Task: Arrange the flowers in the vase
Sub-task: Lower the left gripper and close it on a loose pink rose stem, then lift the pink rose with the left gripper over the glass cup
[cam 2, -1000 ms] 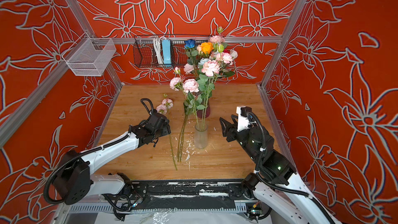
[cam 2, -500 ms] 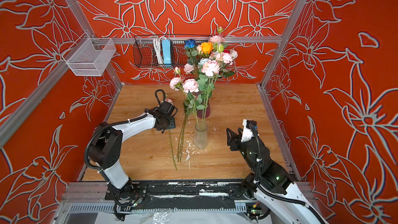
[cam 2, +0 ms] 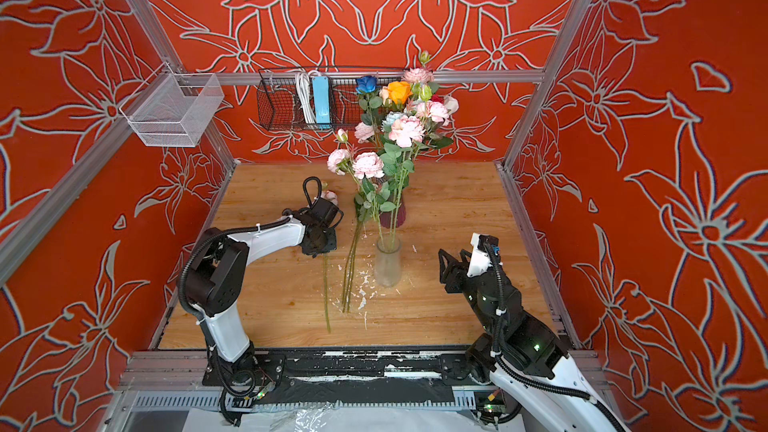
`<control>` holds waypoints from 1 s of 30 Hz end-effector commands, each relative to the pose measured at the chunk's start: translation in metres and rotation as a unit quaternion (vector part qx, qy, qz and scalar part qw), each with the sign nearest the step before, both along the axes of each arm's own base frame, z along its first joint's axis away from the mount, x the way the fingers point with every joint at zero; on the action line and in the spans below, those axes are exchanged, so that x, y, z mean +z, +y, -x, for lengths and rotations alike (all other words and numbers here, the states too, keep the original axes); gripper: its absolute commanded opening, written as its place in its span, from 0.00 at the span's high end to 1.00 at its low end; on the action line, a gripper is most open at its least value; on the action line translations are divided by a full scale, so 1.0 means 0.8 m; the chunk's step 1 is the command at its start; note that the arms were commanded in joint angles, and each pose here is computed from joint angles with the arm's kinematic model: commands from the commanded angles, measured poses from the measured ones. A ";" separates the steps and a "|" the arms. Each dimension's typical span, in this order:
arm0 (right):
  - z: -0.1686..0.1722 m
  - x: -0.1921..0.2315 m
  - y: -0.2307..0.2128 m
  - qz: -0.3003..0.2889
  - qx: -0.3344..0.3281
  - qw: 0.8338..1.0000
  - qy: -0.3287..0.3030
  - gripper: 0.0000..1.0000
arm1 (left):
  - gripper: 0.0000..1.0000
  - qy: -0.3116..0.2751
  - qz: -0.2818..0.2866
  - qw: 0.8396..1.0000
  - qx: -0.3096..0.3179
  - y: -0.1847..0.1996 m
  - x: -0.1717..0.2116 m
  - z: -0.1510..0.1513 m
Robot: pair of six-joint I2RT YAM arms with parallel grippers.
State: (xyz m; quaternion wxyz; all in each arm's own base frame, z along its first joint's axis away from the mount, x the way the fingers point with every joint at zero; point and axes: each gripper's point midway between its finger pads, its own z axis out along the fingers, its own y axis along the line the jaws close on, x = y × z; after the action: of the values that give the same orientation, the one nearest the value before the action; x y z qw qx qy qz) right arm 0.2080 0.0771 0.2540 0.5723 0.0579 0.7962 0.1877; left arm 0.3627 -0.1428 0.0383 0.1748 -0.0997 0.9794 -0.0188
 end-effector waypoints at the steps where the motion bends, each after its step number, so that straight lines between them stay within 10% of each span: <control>1: 0.003 0.017 -0.007 -0.014 -0.012 1.000 -0.012 0.37 | 0.99 -0.030 0.018 0.999 0.002 0.001 0.033 0.002; 15: 0.003 0.032 0.002 -0.019 0.009 1.000 -0.023 0.37 | 1.00 -0.214 0.148 0.965 -0.038 -0.008 0.192 0.037; 23: -0.001 0.036 0.010 -0.025 0.020 0.999 -0.036 0.37 | 1.00 -0.428 0.227 0.867 -0.113 -0.006 0.363 0.092; 30: -0.009 0.039 0.007 -0.022 0.004 0.998 -0.055 0.37 | 1.00 -0.566 0.252 0.743 -0.255 -0.054 0.515 0.162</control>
State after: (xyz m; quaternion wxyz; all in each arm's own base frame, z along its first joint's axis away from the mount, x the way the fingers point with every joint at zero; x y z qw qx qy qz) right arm 0.2110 0.0849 0.2788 0.5960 0.0501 0.7721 0.2147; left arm 0.2541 -0.1654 0.3908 0.5958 0.0616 0.7240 -0.3423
